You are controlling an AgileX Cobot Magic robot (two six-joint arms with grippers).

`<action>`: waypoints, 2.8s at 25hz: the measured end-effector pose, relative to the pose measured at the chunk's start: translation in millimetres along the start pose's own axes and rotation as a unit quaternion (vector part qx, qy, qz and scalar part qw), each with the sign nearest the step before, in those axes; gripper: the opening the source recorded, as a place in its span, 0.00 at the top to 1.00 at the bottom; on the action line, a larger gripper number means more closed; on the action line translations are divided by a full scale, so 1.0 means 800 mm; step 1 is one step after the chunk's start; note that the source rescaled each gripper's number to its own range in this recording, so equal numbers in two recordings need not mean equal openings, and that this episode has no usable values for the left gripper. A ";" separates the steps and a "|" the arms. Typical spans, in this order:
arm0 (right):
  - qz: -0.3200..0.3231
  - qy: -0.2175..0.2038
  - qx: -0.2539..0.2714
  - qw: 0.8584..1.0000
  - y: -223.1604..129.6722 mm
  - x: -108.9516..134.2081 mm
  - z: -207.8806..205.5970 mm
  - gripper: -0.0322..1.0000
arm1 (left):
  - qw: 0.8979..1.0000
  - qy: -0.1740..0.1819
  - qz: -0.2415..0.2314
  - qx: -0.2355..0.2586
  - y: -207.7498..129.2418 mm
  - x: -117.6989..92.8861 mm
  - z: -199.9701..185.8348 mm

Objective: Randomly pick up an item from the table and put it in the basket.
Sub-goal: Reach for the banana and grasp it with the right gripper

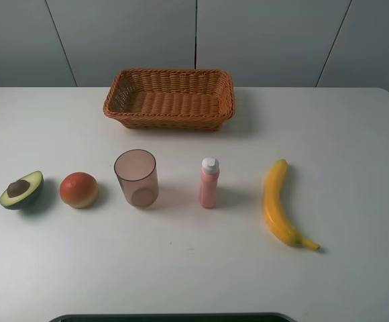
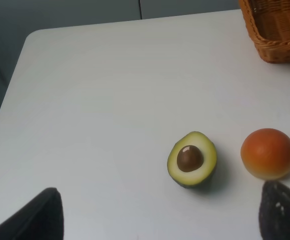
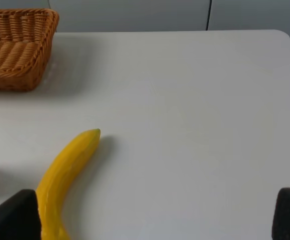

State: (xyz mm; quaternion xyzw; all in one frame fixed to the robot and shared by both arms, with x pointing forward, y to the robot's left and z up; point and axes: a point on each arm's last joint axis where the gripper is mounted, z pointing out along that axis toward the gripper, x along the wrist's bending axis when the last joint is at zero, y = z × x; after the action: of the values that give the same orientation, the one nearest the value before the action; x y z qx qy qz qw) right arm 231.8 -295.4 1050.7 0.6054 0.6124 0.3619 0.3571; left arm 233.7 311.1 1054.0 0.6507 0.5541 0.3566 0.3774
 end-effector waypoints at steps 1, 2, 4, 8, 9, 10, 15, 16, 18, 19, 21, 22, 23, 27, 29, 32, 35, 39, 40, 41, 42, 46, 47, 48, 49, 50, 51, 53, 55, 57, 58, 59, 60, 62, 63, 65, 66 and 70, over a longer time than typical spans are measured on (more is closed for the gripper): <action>0.000 0.000 0.000 1.000 0.000 0.000 0.000 0.00 | 1.000 0.000 0.000 0.000 0.000 0.000 0.000; 0.000 0.000 0.000 1.000 0.000 0.000 0.000 0.00 | 1.000 0.000 0.000 0.000 0.000 0.000 0.000; 0.000 0.000 0.000 1.000 0.000 0.000 0.000 0.00 | 1.000 0.000 0.000 0.000 0.000 0.000 0.000; 0.000 0.000 0.000 1.000 0.000 0.000 0.000 0.00 | 1.000 0.000 0.000 0.000 0.000 0.000 0.000; 0.000 0.000 0.000 1.000 0.000 0.000 0.000 0.00 | 1.000 0.000 0.000 0.000 0.000 0.000 0.000; 0.000 0.000 0.000 1.000 0.000 0.000 0.000 0.00 | 1.000 0.000 0.000 0.000 0.000 0.000 0.000; 0.000 0.000 0.000 1.000 0.000 0.000 0.000 0.00 | 1.000 0.000 0.000 0.000 0.000 0.000 0.000; 0.000 0.000 0.000 1.000 0.000 0.000 0.000 0.00 | 1.000 0.000 0.000 0.000 0.000 0.000 0.000; 0.000 0.000 0.000 1.000 0.000 0.000 0.000 0.00 | 1.000 0.000 0.000 0.000 0.000 0.000 0.000; 0.000 0.000 0.000 1.000 0.000 0.000 0.000 0.00 | 1.000 0.000 0.000 0.000 0.000 0.000 0.000; 0.000 0.000 0.000 1.000 0.000 0.000 0.000 0.00 | 1.000 0.000 0.000 0.000 0.000 0.000 0.000; 0.000 0.000 0.000 1.000 0.000 0.000 0.000 0.00 | 1.000 0.000 0.000 0.000 0.000 0.000 0.000; 0.000 0.000 0.000 1.000 0.000 0.000 0.000 0.00 | 1.000 0.000 0.000 0.000 0.000 0.000 0.000; -0.001 0.002 0.000 1.000 0.000 0.000 0.000 0.00 | 1.000 0.000 0.000 0.000 0.000 0.000 0.000; -0.003 0.001 0.000 1.000 0.000 0.000 0.000 0.00 | 1.000 0.000 0.000 0.000 0.000 0.000 0.000; -0.027 -0.013 -0.002 1.000 0.001 -0.003 -0.002 0.00 | 1.000 0.000 0.000 0.000 0.000 0.000 0.000; -0.041 -0.023 -0.019 0.999 0.014 -0.005 -0.015 0.00 | 1.000 0.000 0.000 0.000 0.000 0.000 0.000; -0.044 -0.023 -0.005 0.999 0.060 -0.006 -0.022 0.00 | 1.000 0.000 0.000 0.000 0.000 0.000 0.000; -0.049 -0.022 -0.001 0.999 0.074 -0.006 -0.023 0.00 | 1.000 0.000 0.000 0.000 0.000 0.000 0.000; -0.056 -0.021 0.014 0.998 0.090 -0.006 -0.017 0.00 | 1.000 0.000 0.000 0.000 0.000 0.000 0.000; -0.062 -0.020 0.025 0.998 0.105 -0.006 -0.013 0.00 | 1.000 0.000 0.000 0.000 0.000 0.000 0.000; -0.088 -0.011 0.094 0.992 0.172 -0.009 0.025 0.00 | 1.000 0.000 0.000 0.000 0.000 0.000 0.000; -0.089 -0.004 0.117 0.989 0.188 -0.009 0.043 0.00 | 1.000 0.000 0.000 0.000 0.000 0.000 0.000; -0.092 0.004 0.134 0.987 0.198 -0.008 0.058 0.00 | 1.000 0.000 0.000 0.000 0.000 0.000 0.000; -0.093 0.014 0.150 0.984 0.205 -0.007 0.073 0.00 | 1.000 0.000 0.000 0.000 0.000 0.000 0.000; -0.090 0.032 0.170 0.981 0.212 -0.004 0.092 0.00 | 1.000 0.000 0.000 0.000 0.000 0.000 0.000; -0.088 0.047 0.191 0.977 0.215 -0.002 0.112 0.00 | 1.000 0.000 0.000 0.000 0.000 0.000 0.000; -0.080 0.074 0.232 0.967 0.213 0.002 0.148 0.00 | 1.000 0.000 0.000 0.000 0.000 0.000 0.000; -0.076 0.085 0.279 0.954 0.207 0.002 0.185 0.00 | 1.000 0.000 0.000 0.000 0.000 0.000 0.000; -0.067 0.099 0.320 0.940 0.194 0.003 0.216 0.00 | 1.000 0.000 0.000 0.000 0.000 0.000 0.000; -0.060 0.108 0.344 0.931 0.181 0.005 0.232 0.00 | 1.000 0.000 0.000 0.000 0.000 0.000 0.000; -0.055 0.115 0.360 0.924 0.170 0.007 0.245 0.00 | 1.000 0.000 0.000 0.000 0.000 0.000 0.000; -0.051 0.121 0.372 0.919 0.158 0.010 0.258 0.00 | 1.000 0.000 0.000 0.000 0.000 0.000 0.000; -0.059 0.133 0.392 0.909 0.130 0.023 0.282 0.00 | 1.000 0.000 0.000 0.000 0.000 0.000 0.000; -0.063 0.136 0.396 0.906 0.116 0.030 0.292 0.00 | 1.000 0.000 0.000 0.000 0.000 0.000 0.000; -0.068 0.146 0.404 0.901 0.092 0.050 0.306 0.00 | 1.000 0.000 0.000 0.000 0.000 0.000 0.000; -0.068 0.148 0.408 0.898 0.083 0.058 0.312 0.00 | 1.000 0.000 0.000 0.000 0.000 0.000 0.000; -0.059 0.142 0.430 0.890 0.051 0.085 0.335 0.00 | 1.000 0.000 0.000 0.000 0.000 0.000 0.000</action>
State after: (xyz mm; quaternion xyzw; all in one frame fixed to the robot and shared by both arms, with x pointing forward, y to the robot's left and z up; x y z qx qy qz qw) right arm 485.4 -224.5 957.1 0.6046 0.7868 0.1238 -0.0079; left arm 233.7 311.1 1054.0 0.6507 0.5541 0.3566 0.3774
